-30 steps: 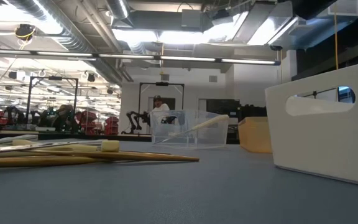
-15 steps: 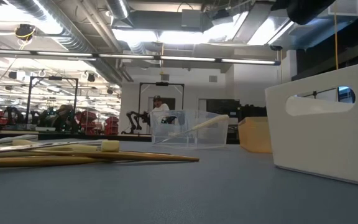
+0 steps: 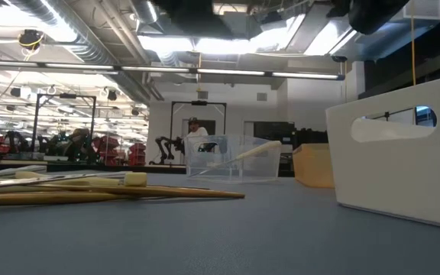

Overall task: Sort silverware by color (type)
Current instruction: Put the yellow knife into the transparent bin

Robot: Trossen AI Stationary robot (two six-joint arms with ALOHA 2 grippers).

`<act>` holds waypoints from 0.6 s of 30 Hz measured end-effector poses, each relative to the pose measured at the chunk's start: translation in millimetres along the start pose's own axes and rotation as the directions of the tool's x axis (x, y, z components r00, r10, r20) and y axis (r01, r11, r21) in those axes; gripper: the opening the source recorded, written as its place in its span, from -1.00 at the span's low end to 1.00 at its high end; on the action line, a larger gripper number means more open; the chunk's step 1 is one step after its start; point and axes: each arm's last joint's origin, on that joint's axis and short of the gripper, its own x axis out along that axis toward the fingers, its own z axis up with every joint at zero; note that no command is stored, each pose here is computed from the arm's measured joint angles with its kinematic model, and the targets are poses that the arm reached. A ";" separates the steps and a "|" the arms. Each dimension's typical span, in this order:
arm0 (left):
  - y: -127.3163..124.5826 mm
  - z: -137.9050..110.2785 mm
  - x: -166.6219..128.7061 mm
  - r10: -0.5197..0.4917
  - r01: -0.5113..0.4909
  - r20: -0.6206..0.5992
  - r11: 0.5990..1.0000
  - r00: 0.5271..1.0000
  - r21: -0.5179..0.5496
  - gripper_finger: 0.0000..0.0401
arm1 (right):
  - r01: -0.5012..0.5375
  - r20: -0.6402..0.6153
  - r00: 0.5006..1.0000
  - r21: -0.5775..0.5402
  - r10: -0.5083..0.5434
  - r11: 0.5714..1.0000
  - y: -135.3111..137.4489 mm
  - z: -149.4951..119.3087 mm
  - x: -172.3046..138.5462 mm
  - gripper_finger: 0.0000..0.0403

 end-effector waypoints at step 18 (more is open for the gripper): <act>-16.9 -47.5 -12.4 -0.322 0.215 -0.393 0.932 0.861 -0.292 -0.05 | 0.286 -0.066 0.953 -0.116 -0.295 0.951 -44.6 53.0 -27.1 -0.85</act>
